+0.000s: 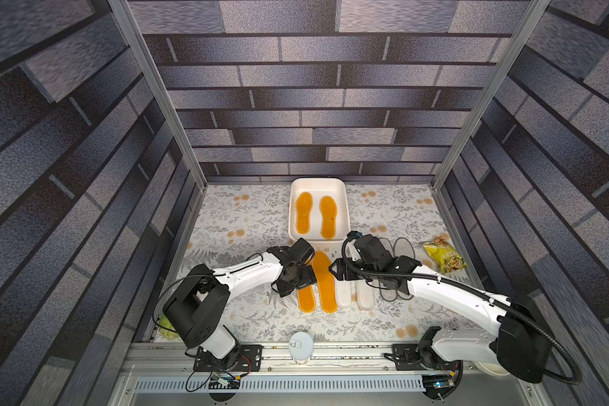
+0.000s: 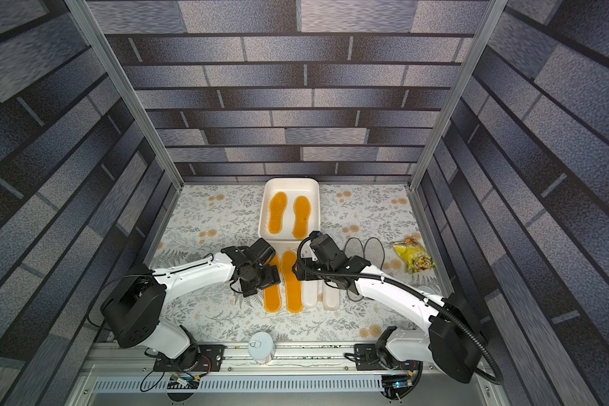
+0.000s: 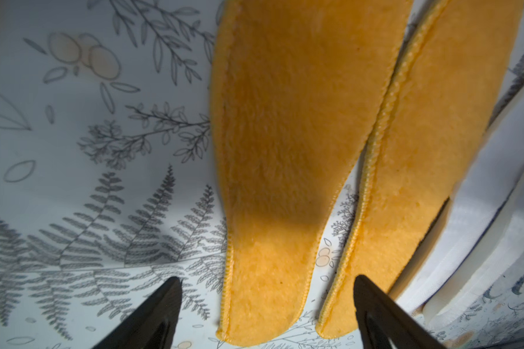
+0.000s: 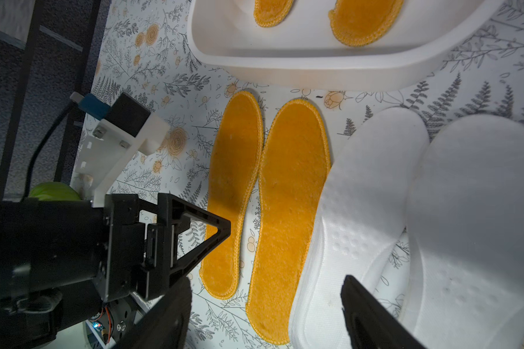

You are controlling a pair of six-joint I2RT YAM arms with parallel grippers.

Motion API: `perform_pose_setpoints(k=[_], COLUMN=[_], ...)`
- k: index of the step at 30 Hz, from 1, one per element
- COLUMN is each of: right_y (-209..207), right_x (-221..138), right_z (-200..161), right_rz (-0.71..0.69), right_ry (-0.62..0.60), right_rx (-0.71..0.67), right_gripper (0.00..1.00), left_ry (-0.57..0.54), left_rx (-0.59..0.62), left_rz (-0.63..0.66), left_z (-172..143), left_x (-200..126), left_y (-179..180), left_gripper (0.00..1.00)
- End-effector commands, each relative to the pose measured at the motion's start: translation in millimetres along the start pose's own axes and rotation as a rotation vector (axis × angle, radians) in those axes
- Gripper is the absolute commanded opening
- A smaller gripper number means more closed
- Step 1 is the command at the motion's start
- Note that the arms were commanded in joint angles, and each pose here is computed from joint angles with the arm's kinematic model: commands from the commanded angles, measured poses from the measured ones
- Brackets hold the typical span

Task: Put the insoles into the storage box
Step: Pick up the insole from the center of the board.

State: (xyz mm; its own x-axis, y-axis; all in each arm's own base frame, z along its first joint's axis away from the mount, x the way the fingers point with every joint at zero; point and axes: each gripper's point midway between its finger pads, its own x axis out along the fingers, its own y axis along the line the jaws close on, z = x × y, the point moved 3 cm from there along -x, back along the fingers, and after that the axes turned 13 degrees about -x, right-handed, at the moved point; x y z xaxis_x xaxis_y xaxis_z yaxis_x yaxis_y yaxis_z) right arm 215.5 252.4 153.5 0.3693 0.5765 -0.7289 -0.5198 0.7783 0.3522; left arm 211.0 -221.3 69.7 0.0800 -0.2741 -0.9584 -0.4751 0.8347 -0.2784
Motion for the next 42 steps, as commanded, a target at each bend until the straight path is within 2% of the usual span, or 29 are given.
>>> perform_pose_setpoints(k=[1, 7, 12, 21, 34, 42], right_y=[0.2, 2.9, 4.2, 4.7, 5.8, 5.9], right_x=[-6.9, -13.7, -17.1, -16.0, -14.2, -12.9], right_z=[-1.4, 1.9, 3.2, 1.3, 2.4, 2.6], right_rz=[-0.011, 0.003, 0.009, 0.016, 0.019, 0.020], right_ry=[-0.018, -0.041, -0.052, -0.048, -0.043, -0.040], right_rx=[-0.024, -0.026, -0.031, -0.029, -0.032, -0.030], right_gripper=[0.79, 0.80, 0.80, 0.80, 0.80, 0.80], left_ry=[-0.003, 0.000, -0.019, -0.050, -0.028, -0.045], left_rx=[0.028, 0.028, 0.053, 0.104, 0.119, 0.128], left_rz=[0.037, 0.073, 0.153, 0.198, 0.224, 0.200], left_z=[-1.9, -2.8, -0.3, 18.3, 28.5, 31.4], left_x=[1.0, 8.3, 11.5, 9.3, 22.4, 21.6], left_y=[-0.3, 2.1, 5.8, -4.2, -1.0, -7.3], left_gripper=[0.86, 0.82, 0.84, 0.85, 0.75, 0.76])
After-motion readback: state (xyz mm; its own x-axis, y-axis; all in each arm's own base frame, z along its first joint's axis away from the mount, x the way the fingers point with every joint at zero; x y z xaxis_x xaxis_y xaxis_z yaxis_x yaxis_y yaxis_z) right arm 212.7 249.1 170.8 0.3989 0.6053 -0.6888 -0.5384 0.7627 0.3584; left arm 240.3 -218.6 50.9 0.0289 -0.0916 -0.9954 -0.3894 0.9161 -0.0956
